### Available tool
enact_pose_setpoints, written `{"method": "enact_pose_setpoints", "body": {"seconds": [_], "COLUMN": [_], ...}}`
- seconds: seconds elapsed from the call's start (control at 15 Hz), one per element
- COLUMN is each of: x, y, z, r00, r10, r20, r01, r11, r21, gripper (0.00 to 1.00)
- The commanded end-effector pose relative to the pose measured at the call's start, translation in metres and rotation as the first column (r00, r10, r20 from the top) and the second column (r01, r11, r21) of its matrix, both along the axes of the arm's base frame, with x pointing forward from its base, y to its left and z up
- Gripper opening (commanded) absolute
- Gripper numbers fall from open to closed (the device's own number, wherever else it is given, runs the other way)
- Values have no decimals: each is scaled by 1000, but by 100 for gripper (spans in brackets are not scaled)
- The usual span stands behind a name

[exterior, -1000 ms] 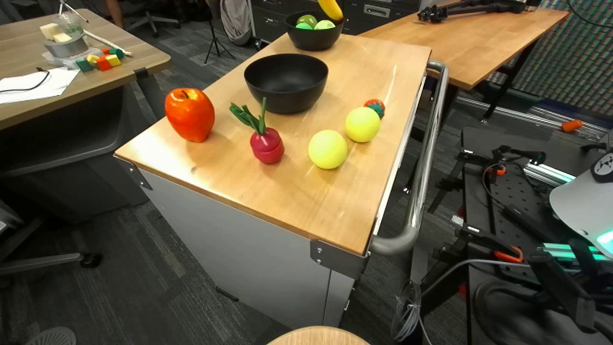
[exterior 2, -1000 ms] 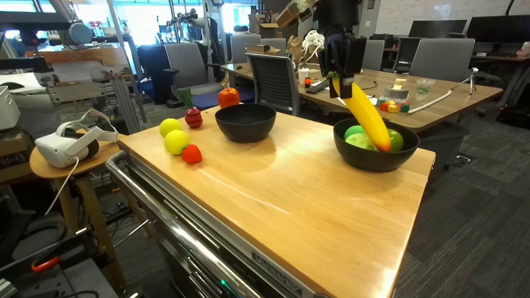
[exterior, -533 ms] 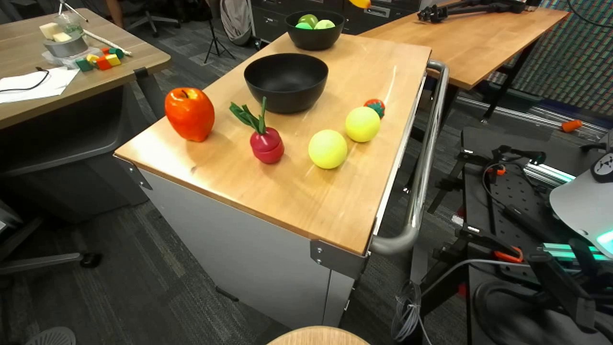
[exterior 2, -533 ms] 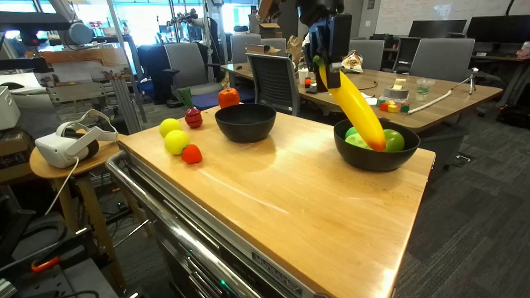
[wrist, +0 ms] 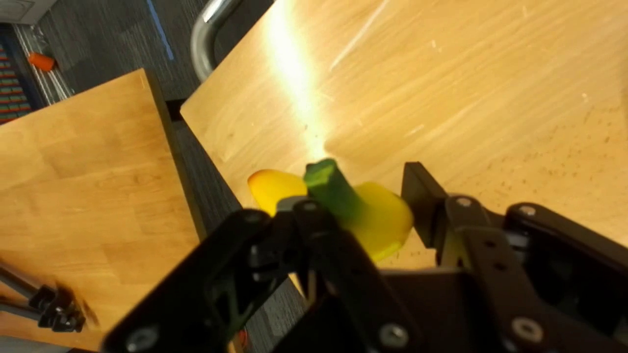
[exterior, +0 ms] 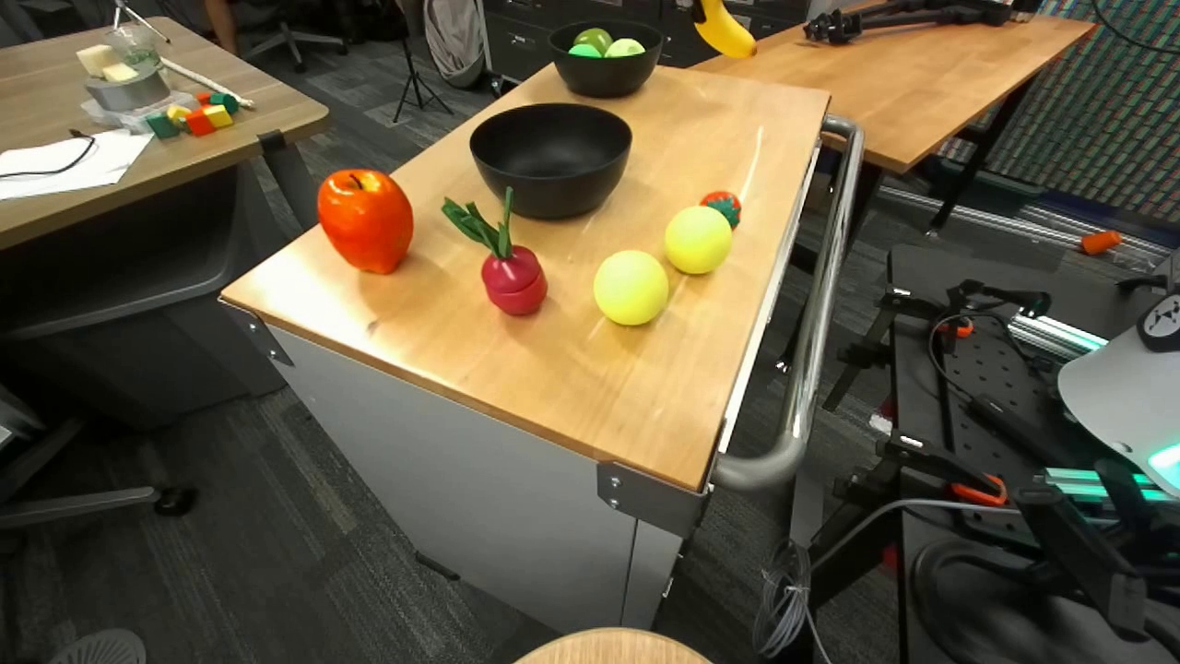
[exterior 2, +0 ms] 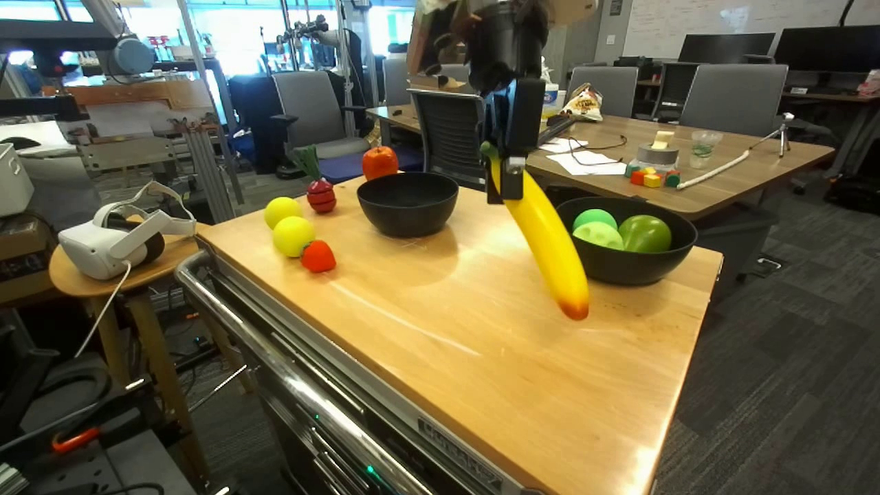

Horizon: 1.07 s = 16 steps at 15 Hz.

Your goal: Remove the fruits from the bowls

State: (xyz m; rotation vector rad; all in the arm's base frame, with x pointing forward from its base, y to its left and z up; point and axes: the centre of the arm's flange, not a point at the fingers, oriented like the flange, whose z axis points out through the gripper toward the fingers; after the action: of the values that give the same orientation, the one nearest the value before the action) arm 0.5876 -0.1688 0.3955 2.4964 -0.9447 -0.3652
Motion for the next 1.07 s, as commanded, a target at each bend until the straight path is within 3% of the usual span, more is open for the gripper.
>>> {"method": "enact_pose_setpoints", "body": {"seconds": [0.0,0.27,0.6,0.67,0.8,1.0], "x": [-13,-15,-8,-6,-1,9], "y": [-6,-14,-14,-13,-8,1], "z": [-39,-71,-77,-76,-66,-37], "r00": [998,996,993,993,990,968], "r10": [-56,-86,-94,-92,-70,-53], "r20": [-2,25,70,80,125,244], "r01": [56,86,92,90,59,14], "r11": [998,996,995,996,995,987], "r21": [5,10,23,28,84,159], "gripper": [18,18,18,68,74,98]}}
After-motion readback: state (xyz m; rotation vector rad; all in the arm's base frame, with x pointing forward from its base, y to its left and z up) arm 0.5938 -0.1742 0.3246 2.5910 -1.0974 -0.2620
